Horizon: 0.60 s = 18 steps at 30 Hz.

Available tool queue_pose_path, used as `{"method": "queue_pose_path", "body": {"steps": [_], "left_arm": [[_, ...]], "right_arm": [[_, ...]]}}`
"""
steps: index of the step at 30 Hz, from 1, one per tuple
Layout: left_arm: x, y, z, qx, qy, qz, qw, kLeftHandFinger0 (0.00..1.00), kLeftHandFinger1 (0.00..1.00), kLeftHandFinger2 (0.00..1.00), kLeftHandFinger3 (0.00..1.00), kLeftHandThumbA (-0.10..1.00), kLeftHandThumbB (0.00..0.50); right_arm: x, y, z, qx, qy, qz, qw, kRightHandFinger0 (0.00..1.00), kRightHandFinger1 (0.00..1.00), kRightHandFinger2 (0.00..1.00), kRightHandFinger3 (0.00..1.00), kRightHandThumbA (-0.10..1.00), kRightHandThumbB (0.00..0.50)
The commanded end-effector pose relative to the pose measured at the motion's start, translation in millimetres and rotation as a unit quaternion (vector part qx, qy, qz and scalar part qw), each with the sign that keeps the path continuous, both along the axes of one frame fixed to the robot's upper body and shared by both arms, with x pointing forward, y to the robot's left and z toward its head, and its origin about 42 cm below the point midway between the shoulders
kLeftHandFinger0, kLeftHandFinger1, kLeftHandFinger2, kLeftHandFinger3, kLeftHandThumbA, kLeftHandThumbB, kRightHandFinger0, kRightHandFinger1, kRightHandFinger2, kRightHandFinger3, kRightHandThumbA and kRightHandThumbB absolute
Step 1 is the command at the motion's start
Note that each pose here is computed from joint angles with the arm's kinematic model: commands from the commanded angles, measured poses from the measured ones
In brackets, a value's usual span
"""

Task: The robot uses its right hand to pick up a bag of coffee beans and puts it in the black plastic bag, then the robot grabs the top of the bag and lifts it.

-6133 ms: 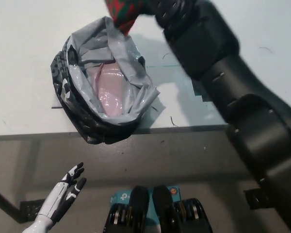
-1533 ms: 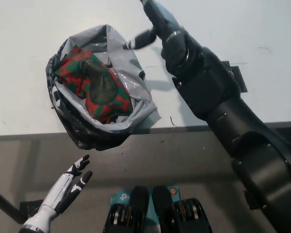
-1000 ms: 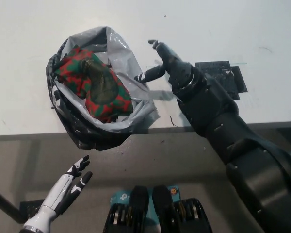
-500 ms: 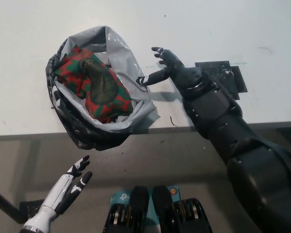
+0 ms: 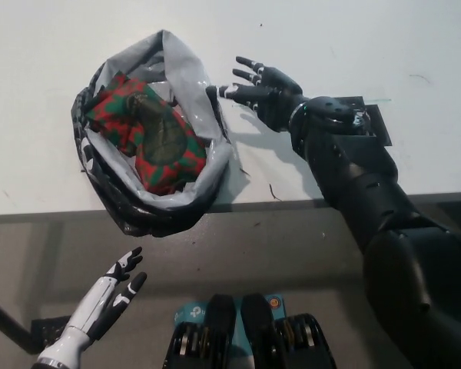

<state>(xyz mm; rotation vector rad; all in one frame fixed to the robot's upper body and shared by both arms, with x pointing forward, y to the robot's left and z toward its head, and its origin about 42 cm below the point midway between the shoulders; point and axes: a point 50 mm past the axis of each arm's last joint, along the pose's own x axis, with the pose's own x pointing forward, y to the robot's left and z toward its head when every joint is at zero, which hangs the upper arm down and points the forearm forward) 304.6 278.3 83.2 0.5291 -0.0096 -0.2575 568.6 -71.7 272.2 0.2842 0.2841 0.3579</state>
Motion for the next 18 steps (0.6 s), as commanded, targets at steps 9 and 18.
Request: {"method": "queue_pose_path", "body": {"steps": [9,18], "left_arm": [[3.9,-0.7,11.1,-0.002,-0.027,-0.011,1.000,1.00,1.00,1.00,1.00,1.00,0.223],[4.4,-1.5,10.8,-0.001,-0.025,-0.012,1.000,1.00,1.00,1.00,1.00,1.00,0.224]], "right_arm": [[9.4,5.6,48.7,0.036,-0.064,0.034,0.997,1.00,1.00,1.00,1.00,1.00,0.459],[6.7,8.0,40.6,0.106,-0.043,0.033,0.993,1.00,1.00,1.00,1.00,1.00,0.445]]}}
